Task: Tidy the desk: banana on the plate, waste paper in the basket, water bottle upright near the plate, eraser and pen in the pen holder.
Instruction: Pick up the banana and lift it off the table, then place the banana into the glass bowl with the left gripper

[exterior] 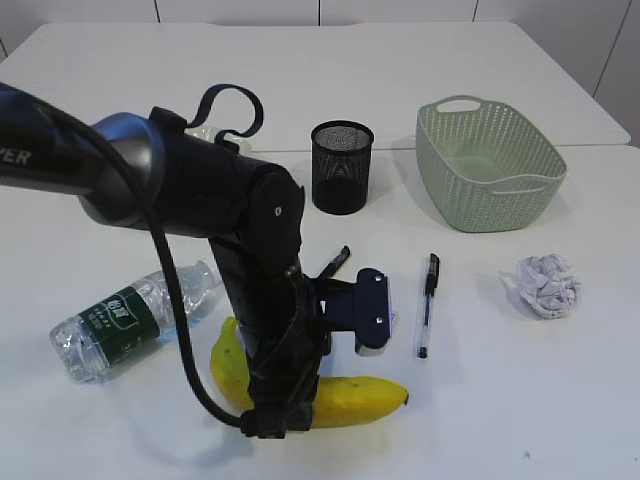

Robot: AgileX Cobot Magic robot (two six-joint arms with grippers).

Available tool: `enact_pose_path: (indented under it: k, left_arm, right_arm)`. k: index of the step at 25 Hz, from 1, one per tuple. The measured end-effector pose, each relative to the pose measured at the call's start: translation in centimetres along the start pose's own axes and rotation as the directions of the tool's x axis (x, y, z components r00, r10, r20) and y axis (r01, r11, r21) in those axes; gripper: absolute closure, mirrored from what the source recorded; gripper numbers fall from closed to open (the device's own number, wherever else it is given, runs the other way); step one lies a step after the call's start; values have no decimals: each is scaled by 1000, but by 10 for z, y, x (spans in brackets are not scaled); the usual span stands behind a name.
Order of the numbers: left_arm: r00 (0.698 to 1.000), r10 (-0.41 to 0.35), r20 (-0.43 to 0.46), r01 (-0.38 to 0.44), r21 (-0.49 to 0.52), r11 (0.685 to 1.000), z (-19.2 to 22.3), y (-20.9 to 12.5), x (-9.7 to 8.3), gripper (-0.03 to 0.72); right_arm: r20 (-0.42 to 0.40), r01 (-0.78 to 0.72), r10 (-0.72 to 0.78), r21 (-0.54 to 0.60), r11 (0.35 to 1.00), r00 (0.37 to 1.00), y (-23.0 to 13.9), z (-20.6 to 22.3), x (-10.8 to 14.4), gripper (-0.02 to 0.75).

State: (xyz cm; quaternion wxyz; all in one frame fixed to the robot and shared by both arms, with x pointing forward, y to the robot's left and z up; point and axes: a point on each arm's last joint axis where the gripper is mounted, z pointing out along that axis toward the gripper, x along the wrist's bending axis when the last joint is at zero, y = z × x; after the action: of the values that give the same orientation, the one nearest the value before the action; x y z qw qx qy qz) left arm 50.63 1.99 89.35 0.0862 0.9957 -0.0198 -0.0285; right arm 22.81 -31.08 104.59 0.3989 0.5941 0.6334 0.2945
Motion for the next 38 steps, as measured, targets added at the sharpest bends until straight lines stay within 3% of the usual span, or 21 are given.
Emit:
enact_pose_path:
  k: [14, 20, 31, 38]
  left_arm:
    - [993, -71, -95, 58, -138, 989, -81, 51, 33, 456]
    - [973, -105, -206, 80, -128, 989, -112, 58, 45, 456]
    - [866, -206, -455, 216, -32, 976, -138, 46, 66, 456]
    - [763, -229, -604, 300, 18, 954, -148, 33, 79, 456]
  right_arm:
    - [0, 0, 0, 0, 1000, 1000, 0, 0, 0, 171]
    - [0, 0, 0, 0, 1000, 1000, 0, 0, 0, 171]
    - [0, 0, 0, 0, 1000, 1000, 0, 0, 0, 171]
    - [0, 0, 0, 0, 1000, 1000, 0, 0, 0, 172]
